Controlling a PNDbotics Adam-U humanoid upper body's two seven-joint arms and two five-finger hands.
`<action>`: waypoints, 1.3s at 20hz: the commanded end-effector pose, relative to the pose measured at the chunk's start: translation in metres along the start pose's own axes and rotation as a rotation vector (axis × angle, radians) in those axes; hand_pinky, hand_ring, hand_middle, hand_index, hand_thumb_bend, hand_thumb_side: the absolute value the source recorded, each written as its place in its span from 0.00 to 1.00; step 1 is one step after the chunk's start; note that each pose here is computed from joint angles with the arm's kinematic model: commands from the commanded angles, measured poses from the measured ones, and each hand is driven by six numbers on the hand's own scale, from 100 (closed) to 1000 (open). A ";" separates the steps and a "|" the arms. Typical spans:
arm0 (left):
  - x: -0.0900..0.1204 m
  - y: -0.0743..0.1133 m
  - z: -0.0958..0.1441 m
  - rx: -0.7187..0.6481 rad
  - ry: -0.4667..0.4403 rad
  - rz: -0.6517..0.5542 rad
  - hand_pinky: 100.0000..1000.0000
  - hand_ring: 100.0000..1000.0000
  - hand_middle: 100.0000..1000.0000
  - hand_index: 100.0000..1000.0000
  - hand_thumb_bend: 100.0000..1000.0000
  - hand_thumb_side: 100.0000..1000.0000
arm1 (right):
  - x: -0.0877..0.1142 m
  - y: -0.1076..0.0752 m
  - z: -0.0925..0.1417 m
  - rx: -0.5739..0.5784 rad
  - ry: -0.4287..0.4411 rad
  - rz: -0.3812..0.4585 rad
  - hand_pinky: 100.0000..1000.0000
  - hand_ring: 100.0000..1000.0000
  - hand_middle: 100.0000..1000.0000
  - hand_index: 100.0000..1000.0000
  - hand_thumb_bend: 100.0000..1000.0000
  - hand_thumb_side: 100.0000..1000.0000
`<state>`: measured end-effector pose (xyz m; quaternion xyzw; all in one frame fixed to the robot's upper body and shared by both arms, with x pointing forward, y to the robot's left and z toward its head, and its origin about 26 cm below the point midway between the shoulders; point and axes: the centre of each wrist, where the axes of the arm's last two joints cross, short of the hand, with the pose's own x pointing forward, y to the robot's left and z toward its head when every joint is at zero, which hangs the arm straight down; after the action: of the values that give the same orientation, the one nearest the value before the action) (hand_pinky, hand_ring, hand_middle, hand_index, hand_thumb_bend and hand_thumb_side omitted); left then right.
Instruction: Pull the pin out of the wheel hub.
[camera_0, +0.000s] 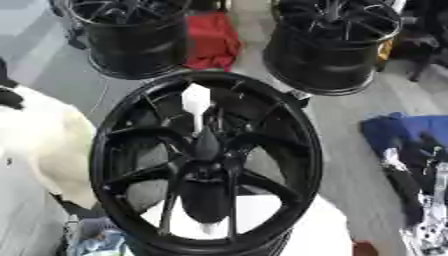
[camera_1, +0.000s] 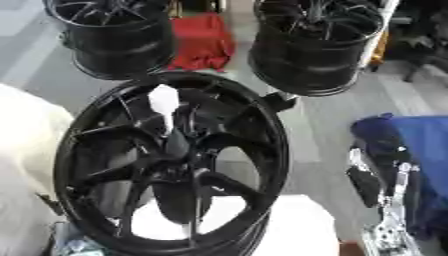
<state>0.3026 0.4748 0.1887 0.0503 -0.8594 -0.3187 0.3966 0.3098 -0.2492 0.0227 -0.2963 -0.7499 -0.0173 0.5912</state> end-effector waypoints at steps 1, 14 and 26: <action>0.020 0.038 -0.027 -0.382 -0.283 -0.352 0.72 0.69 0.72 0.89 0.25 0.64 | 0.003 -0.006 -0.005 0.004 -0.036 0.019 0.70 0.65 0.69 0.84 0.14 0.35; 0.068 -0.026 -0.158 -0.920 -0.521 -0.513 0.78 0.71 0.74 0.89 0.39 0.68 | 0.002 -0.005 -0.004 0.025 -0.043 0.030 0.70 0.65 0.69 0.84 0.14 0.35; 0.038 -0.103 -0.207 -1.223 -0.461 -0.714 0.80 0.73 0.75 0.90 0.44 0.70 | 0.001 -0.004 -0.002 0.037 -0.039 0.032 0.70 0.65 0.69 0.84 0.14 0.35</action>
<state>0.4048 0.2759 0.2443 0.0658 -0.6547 -0.7248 0.2043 0.3077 -0.2493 0.0196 -0.2924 -0.7509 0.0041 0.5921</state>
